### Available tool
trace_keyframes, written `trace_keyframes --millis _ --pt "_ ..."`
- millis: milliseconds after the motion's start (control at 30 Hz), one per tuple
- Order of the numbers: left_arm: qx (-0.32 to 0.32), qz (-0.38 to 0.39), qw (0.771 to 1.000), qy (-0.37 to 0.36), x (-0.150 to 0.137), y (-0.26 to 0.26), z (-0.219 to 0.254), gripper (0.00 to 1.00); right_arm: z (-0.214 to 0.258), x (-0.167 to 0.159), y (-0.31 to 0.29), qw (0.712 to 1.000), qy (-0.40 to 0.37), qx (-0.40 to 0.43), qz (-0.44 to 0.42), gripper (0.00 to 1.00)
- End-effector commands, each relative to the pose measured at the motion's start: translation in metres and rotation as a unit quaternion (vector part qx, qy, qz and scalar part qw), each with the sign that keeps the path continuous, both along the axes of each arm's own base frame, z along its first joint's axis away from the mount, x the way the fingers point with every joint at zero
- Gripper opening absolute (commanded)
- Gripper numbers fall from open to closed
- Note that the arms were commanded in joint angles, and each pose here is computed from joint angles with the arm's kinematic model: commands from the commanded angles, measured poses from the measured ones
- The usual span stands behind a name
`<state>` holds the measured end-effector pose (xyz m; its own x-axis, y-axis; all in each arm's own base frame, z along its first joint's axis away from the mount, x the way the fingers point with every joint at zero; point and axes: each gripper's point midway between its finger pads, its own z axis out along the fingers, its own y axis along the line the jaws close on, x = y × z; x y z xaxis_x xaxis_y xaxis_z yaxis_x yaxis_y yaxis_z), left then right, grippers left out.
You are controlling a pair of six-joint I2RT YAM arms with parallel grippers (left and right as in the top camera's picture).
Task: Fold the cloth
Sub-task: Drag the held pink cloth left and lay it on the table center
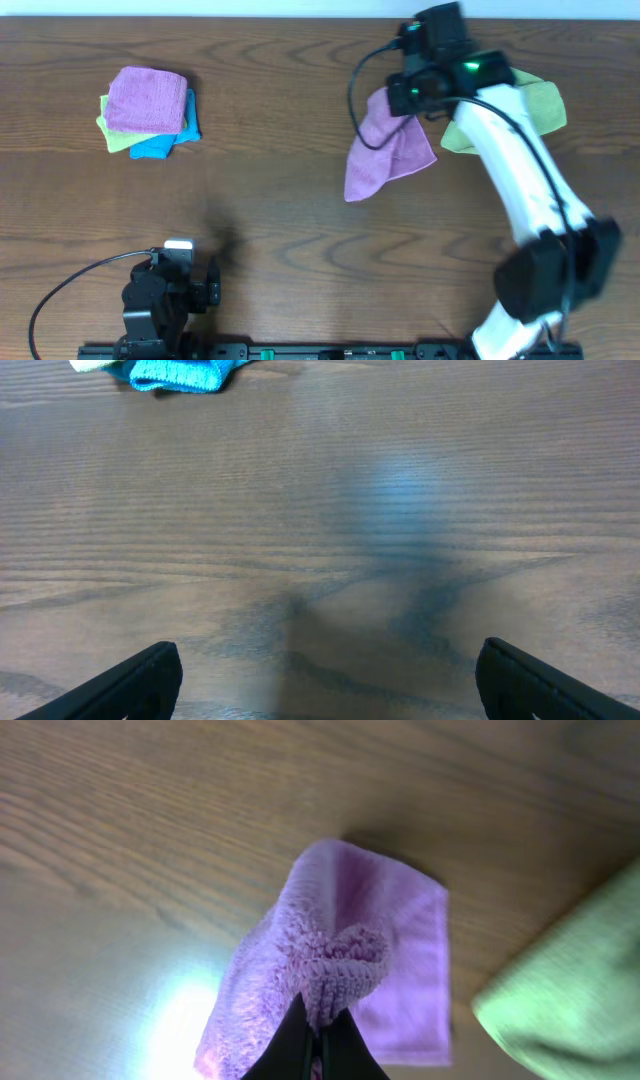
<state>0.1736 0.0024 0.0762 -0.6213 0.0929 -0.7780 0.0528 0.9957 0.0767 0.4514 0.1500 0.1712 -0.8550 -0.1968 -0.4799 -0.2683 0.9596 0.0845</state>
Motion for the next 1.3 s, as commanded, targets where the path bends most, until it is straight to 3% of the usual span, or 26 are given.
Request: trace_keyframes --millis 0,333,367,467,500,633,667,767,1067,1267 --pt "0.011 0.007 0.999 0.038 -0.009 0.005 -0.023 0.95 -0.023 0.005 0.034 0.999 0.007 0.019 0.042 0.01" --pt "0.011 0.007 0.999 0.038 -0.009 0.005 -0.023 0.95 -0.086 0.008 0.164 0.984 -0.002 0.105 0.143 0.01" --pt "0.011 0.007 0.999 0.038 -0.009 0.005 -0.023 0.95 -0.094 0.004 0.179 0.982 -0.004 0.107 0.157 0.07" --pt "0.011 0.007 0.999 0.038 -0.009 0.005 -0.023 0.95 -0.101 -0.01 0.211 0.976 -0.012 0.113 0.188 0.64" --pt "0.011 0.007 0.999 0.038 -0.009 0.005 -0.023 0.95 -0.1 -0.013 0.217 0.974 -0.015 0.114 0.194 0.76" --pt "0.011 0.007 0.999 0.038 -0.009 0.005 -0.023 0.95 -0.086 -0.028 0.243 0.968 -0.029 0.122 0.22 0.87" --pt "0.011 0.007 0.999 0.038 -0.009 0.005 -0.023 0.95 -0.08 -0.029 0.245 0.967 -0.031 0.123 0.221 0.94" --pt "0.011 0.007 0.999 0.038 -0.009 0.005 -0.023 0.95 -0.066 -0.03 0.241 0.968 -0.034 0.127 0.216 0.99" --pt "0.011 0.007 0.999 0.038 -0.009 0.005 -0.023 0.95 -0.014 -0.008 0.188 0.98 -0.071 0.1 0.154 0.99" --pt "0.011 0.007 0.999 0.038 -0.009 0.005 -0.023 0.95 -0.015 -0.009 0.152 0.989 -0.048 0.066 0.12 0.99"
